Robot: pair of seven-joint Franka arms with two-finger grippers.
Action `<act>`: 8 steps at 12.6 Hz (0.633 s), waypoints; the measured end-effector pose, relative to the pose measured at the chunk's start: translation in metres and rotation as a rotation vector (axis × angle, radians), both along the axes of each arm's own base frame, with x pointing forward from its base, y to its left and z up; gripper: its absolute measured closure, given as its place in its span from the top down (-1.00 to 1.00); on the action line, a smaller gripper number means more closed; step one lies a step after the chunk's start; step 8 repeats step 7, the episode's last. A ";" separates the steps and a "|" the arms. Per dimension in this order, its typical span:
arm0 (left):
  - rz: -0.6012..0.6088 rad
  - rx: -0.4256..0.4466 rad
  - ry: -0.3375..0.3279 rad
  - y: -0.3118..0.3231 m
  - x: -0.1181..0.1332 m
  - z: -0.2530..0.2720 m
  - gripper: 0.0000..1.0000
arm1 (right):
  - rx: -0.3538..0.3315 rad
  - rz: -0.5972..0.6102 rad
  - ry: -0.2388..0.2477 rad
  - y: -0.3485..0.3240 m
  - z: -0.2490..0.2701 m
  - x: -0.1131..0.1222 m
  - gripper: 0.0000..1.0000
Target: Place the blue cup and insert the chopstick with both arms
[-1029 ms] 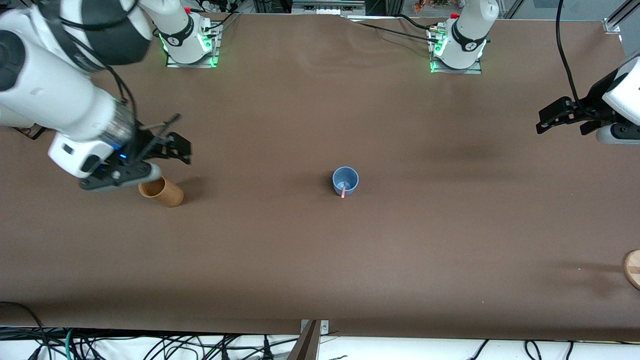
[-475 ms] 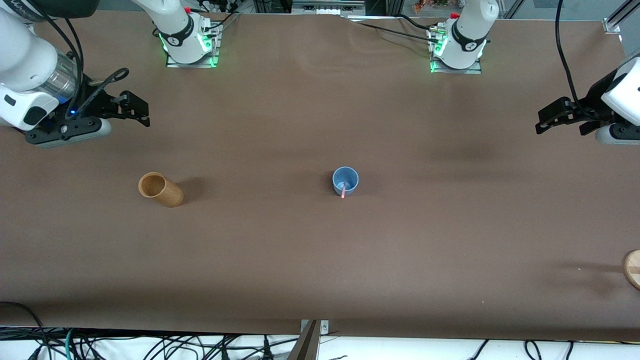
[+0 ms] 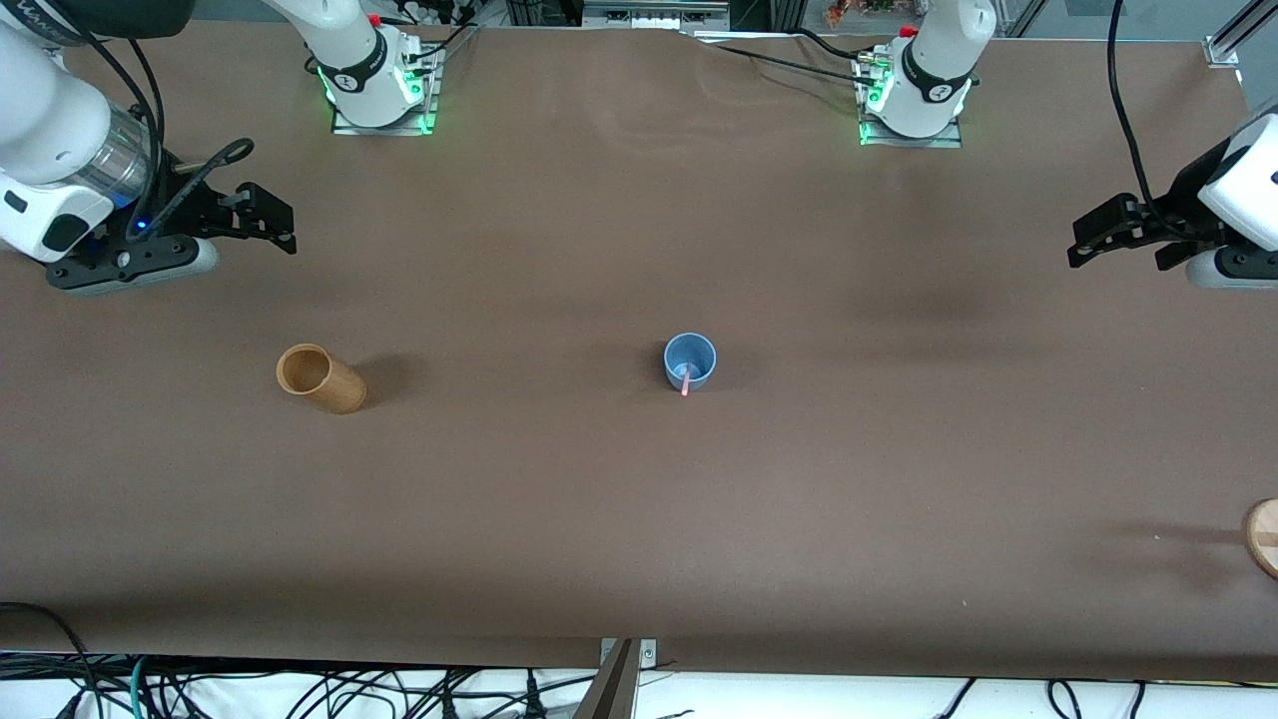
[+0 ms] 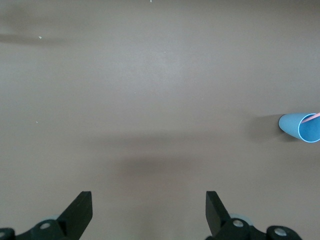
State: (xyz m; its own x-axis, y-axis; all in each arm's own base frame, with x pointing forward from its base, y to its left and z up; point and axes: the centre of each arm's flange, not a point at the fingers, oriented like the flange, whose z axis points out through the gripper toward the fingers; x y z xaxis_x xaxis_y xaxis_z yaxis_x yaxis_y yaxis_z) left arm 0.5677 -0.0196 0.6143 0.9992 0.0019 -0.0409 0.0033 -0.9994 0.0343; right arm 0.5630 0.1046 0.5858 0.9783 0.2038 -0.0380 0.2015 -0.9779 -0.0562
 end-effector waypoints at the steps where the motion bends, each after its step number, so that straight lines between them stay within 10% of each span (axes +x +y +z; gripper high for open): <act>1: 0.000 0.000 0.000 0.000 0.000 0.000 1.00 | 0.000 0.000 0.001 0.000 0.000 0.000 1.00; 8: -0.001 0.000 0.000 0.000 0.000 0.000 1.00 | -0.003 0.000 -0.002 -0.001 0.002 -0.001 1.00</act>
